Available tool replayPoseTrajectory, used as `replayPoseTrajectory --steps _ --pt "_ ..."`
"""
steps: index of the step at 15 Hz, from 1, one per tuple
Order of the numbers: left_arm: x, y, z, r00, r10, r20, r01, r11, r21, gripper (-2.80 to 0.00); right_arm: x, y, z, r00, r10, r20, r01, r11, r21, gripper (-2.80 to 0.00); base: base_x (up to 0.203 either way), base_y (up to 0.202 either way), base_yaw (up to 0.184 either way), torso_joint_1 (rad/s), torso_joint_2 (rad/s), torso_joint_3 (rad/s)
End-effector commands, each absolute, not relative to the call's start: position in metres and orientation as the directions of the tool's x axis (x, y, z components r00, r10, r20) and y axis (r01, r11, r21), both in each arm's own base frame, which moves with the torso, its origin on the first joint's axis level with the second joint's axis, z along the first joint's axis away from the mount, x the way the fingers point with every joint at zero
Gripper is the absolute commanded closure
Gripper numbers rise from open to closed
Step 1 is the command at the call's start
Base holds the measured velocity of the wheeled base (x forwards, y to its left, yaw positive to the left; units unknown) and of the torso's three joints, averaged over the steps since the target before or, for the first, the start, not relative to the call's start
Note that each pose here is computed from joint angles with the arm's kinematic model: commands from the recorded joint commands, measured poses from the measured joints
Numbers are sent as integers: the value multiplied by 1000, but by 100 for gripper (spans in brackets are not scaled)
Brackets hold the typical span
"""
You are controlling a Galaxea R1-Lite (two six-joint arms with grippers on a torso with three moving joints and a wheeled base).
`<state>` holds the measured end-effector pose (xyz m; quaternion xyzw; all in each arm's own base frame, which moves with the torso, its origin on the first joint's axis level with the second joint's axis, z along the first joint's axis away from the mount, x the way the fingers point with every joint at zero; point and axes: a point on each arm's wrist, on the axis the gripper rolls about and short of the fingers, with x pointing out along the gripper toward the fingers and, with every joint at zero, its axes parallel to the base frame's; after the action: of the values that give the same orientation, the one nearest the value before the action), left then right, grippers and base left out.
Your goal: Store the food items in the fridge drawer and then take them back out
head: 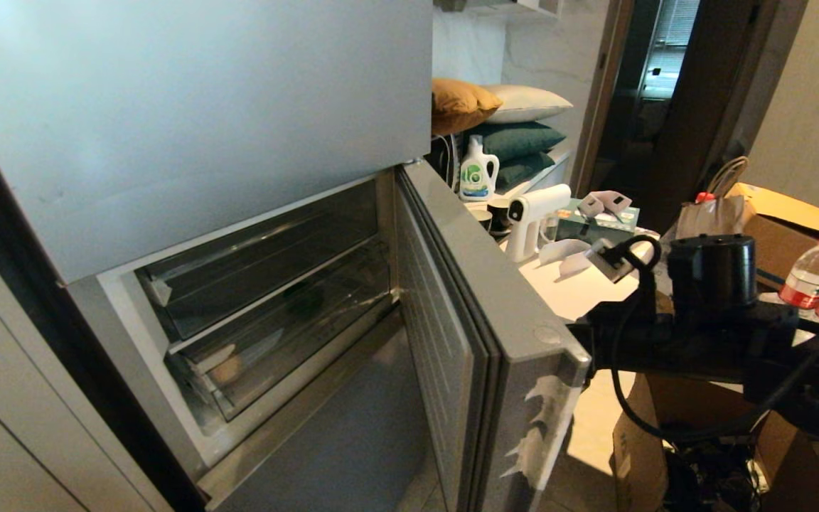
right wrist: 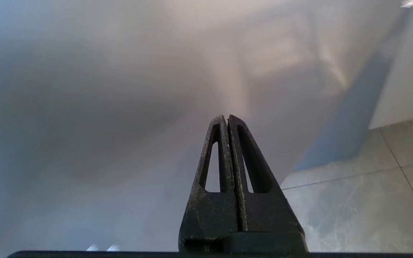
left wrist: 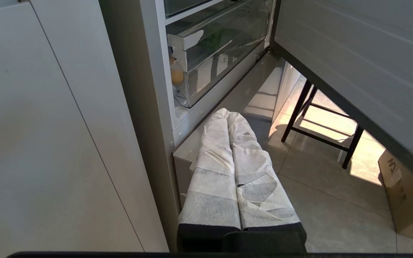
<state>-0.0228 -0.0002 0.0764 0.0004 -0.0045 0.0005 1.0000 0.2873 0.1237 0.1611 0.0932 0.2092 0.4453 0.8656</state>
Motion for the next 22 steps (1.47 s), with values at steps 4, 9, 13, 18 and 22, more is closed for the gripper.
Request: replayPoseTrajectory --steps 4,9,13,18,22 --pt "-23 0 75 1000 2 6 -2 1000 1 0 316 188 154 483 834 -268 -777 549 309 0 0 0 0 0 0 0" --pt "-22 0 75 1000 2 5 -2 1000 0 0 371 268 135 518 832 -197 -796 554 245 0 0 0 0 0 0 0" --pt "-23 0 75 1000 2 6 -2 1000 0 0 373 292 146 564 815 -135 -788 580 208 0 0 0 0 0 0 0" --pt "-23 0 75 1000 2 6 -2 1000 0 0 385 299 160 592 803 -66 -783 593 189 0 0 0 0 0 0 0" --pt "-22 0 75 1000 2 5 -2 1000 0 0 404 316 161 597 802 8 -784 581 221 0 0 0 0 0 0 0"
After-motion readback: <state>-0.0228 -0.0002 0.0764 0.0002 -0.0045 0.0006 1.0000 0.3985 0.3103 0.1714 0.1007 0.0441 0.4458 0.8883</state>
